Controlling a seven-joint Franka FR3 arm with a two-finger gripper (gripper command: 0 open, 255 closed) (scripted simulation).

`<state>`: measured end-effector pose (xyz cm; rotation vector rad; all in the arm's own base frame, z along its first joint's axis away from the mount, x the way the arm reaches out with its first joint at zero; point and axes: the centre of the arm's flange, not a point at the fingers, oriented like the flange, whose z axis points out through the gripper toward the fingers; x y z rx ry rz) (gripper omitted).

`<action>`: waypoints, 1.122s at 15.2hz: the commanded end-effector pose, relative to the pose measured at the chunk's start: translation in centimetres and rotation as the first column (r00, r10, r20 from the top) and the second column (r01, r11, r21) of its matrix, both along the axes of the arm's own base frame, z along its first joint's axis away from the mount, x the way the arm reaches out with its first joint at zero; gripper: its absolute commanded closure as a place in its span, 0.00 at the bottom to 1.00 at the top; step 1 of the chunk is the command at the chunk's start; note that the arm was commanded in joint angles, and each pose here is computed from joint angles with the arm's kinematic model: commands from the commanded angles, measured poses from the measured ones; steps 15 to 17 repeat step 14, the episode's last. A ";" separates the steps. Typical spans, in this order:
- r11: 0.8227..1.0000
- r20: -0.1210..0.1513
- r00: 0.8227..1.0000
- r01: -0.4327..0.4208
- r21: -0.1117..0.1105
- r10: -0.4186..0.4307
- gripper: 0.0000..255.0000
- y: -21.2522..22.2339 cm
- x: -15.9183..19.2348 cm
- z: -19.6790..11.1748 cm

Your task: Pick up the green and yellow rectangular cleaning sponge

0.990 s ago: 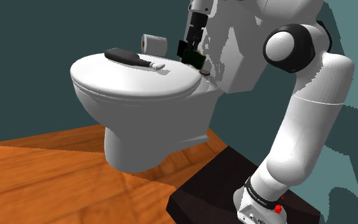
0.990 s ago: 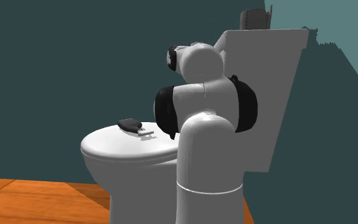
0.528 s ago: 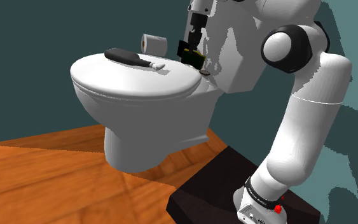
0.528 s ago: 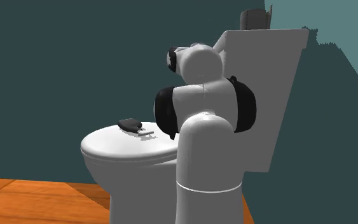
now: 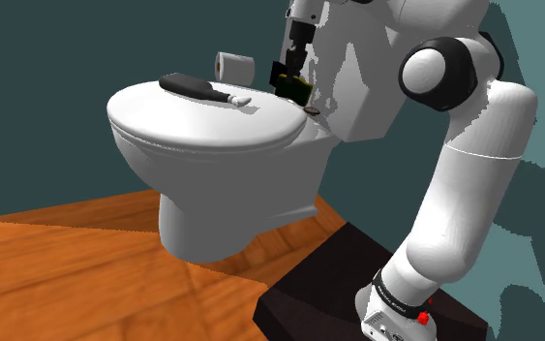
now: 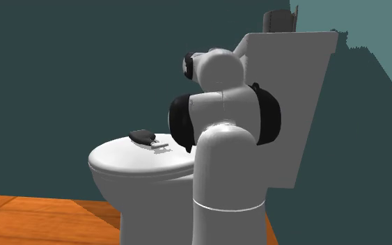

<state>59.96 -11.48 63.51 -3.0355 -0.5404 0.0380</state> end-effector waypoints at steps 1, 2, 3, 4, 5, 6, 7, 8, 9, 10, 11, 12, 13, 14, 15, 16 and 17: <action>0.999 -0.053 0.998 0.034 -0.027 -0.036 1.00 -2.0 -0.8 0.0; 0.999 -0.053 0.998 0.034 -0.027 -0.036 1.00 -2.0 -0.8 0.5; 0.999 -0.053 0.998 0.034 -0.027 -0.036 1.00 -2.0 -0.8 1.0; 0.999 -0.053 0.998 0.034 -0.027 -0.036 1.00 -2.0 -0.8 1.6; 0.999 -0.053 0.998 0.034 -0.027 -0.036 1.00 -2.0 -0.8 2.1; 0.999 -0.053 0.998 0.034 -0.027 -0.036 1.00 -2.0 -0.8 2.6; 0.999 -0.053 0.998 0.034 -0.027 -0.036 1.00 -2.0 -0.8 3.1; 0.999 -0.053 0.998 0.034 -0.027 -0.036 1.00 -2.0 -0.8 3.7; 0.999 -0.053 0.998 0.034 -0.027 -0.036 1.00 -2.0 -0.8 4.2; 0.999 -0.053 0.998 0.034 -0.027 -0.036 1.00 -2.0 -0.8 4.7; 0.999 -0.053 0.998 0.034 -0.027 -0.036 1.00 -2.0 -0.8 5.3; 0.999 -0.053 0.998 0.034 -0.027 -0.036 1.00 -2.0 -0.8 5.8; 0.999 -0.053 0.998 0.034 -0.027 -0.036 1.00 -2.0 -0.8 5.9; 0.999 -0.053 0.998 0.034 -0.027 -0.036 1.00 -2.0 -0.8 5.9; 0.999 -0.053 0.998 0.034 -0.027 -0.036 1.00 -2.0 -0.8 5.9; 0.999 -0.053 0.998 0.034 -0.027 -0.036 1.00 -2.0 -0.8 5.9; 0.999 -0.053 0.998 0.034 -0.027 -0.036 1.00 -2.0 -0.8 5.9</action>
